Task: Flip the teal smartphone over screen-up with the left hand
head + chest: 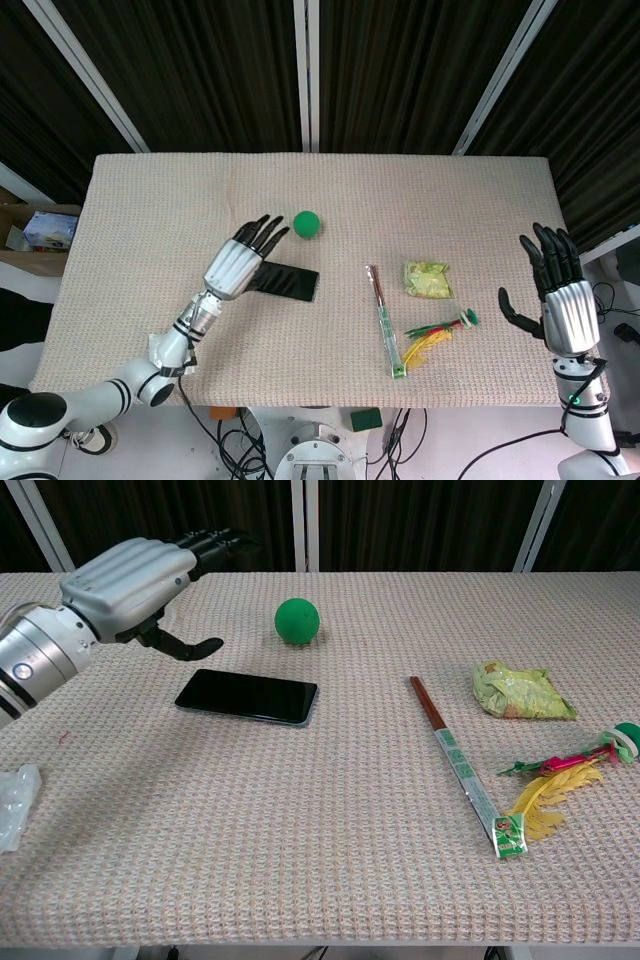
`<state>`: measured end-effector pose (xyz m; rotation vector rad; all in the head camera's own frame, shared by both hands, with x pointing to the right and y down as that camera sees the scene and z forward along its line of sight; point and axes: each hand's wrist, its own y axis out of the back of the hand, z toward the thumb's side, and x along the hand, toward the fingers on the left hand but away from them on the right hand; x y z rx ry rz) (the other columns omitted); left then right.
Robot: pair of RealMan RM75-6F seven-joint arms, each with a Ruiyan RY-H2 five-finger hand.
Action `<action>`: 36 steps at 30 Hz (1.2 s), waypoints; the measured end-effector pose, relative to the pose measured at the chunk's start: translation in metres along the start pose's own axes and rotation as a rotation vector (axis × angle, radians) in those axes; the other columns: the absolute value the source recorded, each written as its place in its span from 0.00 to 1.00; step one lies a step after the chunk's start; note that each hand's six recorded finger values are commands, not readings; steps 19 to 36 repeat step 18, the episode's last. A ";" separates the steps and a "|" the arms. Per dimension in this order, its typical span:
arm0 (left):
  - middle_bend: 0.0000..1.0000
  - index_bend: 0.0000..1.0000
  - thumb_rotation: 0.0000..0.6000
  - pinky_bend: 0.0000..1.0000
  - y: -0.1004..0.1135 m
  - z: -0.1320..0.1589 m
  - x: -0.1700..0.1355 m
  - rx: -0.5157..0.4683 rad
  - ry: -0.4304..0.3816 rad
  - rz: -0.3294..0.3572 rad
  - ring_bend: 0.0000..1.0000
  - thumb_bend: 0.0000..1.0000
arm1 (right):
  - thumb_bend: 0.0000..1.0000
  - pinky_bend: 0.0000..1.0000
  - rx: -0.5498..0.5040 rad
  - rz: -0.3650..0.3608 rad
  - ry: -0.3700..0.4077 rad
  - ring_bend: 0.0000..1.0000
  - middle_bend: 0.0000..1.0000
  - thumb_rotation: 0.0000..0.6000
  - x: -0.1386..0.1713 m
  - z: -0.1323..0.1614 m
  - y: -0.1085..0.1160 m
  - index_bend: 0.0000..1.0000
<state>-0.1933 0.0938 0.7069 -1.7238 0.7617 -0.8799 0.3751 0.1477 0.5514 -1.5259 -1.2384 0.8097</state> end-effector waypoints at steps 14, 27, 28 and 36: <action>0.02 0.07 0.73 0.18 0.077 -0.096 -0.176 0.038 0.354 -0.035 0.01 0.13 | 0.44 0.00 0.234 0.312 -0.316 0.00 0.00 0.77 0.116 -0.060 -0.004 0.00; 0.02 0.07 0.72 0.18 0.087 -0.115 -0.243 0.026 0.482 -0.072 0.01 0.13 | 0.44 0.00 0.264 0.393 -0.398 0.00 0.00 0.76 0.152 -0.075 -0.007 0.00; 0.02 0.07 0.72 0.18 0.087 -0.115 -0.243 0.026 0.482 -0.072 0.01 0.13 | 0.44 0.00 0.264 0.393 -0.398 0.00 0.00 0.76 0.152 -0.075 -0.007 0.00; 0.02 0.07 0.72 0.18 0.087 -0.115 -0.243 0.026 0.482 -0.072 0.01 0.13 | 0.44 0.00 0.264 0.393 -0.398 0.00 0.00 0.76 0.152 -0.075 -0.007 0.00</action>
